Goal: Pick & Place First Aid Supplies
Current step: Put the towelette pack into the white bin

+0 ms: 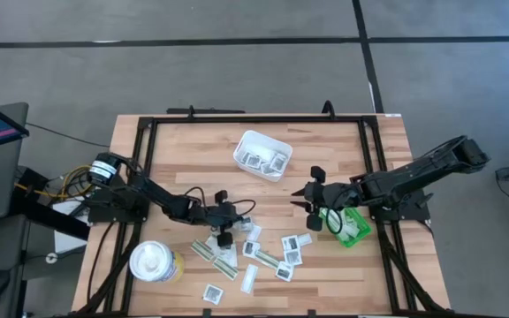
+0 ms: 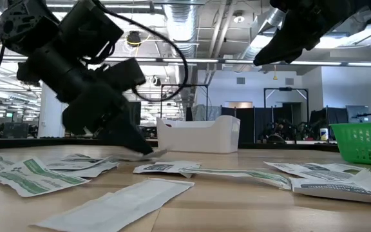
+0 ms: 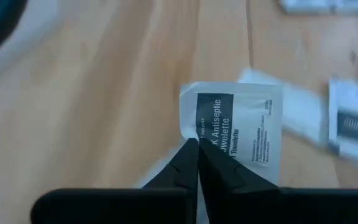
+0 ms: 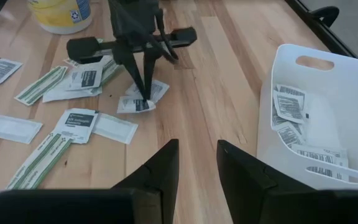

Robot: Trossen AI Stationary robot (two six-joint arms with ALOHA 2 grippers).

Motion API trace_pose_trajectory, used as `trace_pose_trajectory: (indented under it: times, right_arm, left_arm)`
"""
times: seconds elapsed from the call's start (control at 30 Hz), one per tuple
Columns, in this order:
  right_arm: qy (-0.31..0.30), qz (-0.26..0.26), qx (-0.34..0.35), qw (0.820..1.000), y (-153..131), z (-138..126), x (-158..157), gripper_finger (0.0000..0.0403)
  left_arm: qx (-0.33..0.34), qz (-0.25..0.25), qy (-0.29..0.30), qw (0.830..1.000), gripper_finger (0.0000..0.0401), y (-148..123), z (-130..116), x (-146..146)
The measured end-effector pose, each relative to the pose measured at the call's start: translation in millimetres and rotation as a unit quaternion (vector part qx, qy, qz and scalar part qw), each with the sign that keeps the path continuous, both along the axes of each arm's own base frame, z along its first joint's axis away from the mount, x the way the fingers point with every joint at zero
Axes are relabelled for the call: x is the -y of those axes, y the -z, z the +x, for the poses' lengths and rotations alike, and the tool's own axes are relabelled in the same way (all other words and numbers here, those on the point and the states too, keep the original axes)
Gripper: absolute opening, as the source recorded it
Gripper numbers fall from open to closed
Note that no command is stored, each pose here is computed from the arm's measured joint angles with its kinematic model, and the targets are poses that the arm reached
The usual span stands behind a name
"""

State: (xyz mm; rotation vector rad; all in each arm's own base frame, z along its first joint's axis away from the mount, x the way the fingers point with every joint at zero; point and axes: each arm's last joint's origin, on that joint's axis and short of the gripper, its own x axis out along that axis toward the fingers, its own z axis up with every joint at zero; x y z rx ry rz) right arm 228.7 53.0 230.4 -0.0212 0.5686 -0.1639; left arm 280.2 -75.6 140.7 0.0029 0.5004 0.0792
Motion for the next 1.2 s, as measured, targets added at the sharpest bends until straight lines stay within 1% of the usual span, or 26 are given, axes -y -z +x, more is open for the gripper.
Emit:
trace_pose_trajectory:
  times: [0.1,0.2,0.3,0.4,0.47,0.53,0.67,0.77,0.83,0.9,0.97,1.07,1.13,1.2]
  right_arm:
    - [0.001,0.0,0.0,1.0,0,0,0,0.0102]
    - [0.0,0.0,0.0,1.0,0,0,0,0.0102]
    - [0.001,0.0,0.002,1.0,0,0,0,0.0102]
    - [0.001,0.0,0.002,1.0,0,0,0,0.0102]
    - [0.0,-0.003,0.002,1.0,0,0,1,0.0102]
    - [0.001,-0.005,0.002,1.0,0,0,1,0.0102]
    - [0.006,-0.011,0.001,1.0,-1,1,5,0.0102]
    - [0.013,-0.011,0.001,1.0,-1,2,9,0.0102]
    - [0.016,-0.011,0.001,1.0,-1,2,10,0.0102]
    - [0.018,-0.011,0.001,1.0,-1,3,11,0.0102]
    - [0.018,-0.011,-0.001,1.0,0,2,11,0.0102]
    - [0.016,-0.011,-0.002,1.0,0,2,11,0.0102]
    - [0.013,-0.012,-0.004,1.0,0,2,9,0.0102]
    - [0.01,-0.012,-0.007,1.0,1,1,8,0.0102]
  left_arm:
    - [0.045,0.027,-0.009,0.999,0.0006,-20,-1,-2]
    - [0.067,0.081,-0.036,0.994,0.0007,-34,-3,-10]
    - [0.114,0.125,-0.099,0.981,0.0007,-54,-2,-28]
    - [0.152,0.141,-0.156,0.966,0.0006,-68,0,-55]
    - [0.176,0.137,-0.186,0.957,0.0008,-75,1,-77]
    - [0.182,0.122,-0.194,0.956,0.0014,-76,1,-101]
    - [0.185,0.053,-0.207,0.959,0.0029,-67,0,-143]
    - [0.182,0.034,-0.222,0.957,0.0045,-62,-2,-159]
    - [0.181,0.033,-0.226,0.957,0.0058,-61,-2,-161]
    - [0.185,0.032,-0.222,0.957,0.0072,-63,-2,-159]
    - [0.193,0.027,-0.199,0.96,0.0081,-66,-1,-150]
    - [0.201,0.001,-0.117,0.973,0.0085,-69,4,-130]
    - [0.197,-0.034,-0.054,0.978,0.0085,-68,7,-112]
    - [0.173,-0.07,-0.007,0.982,0.0083,-64,8,-91]
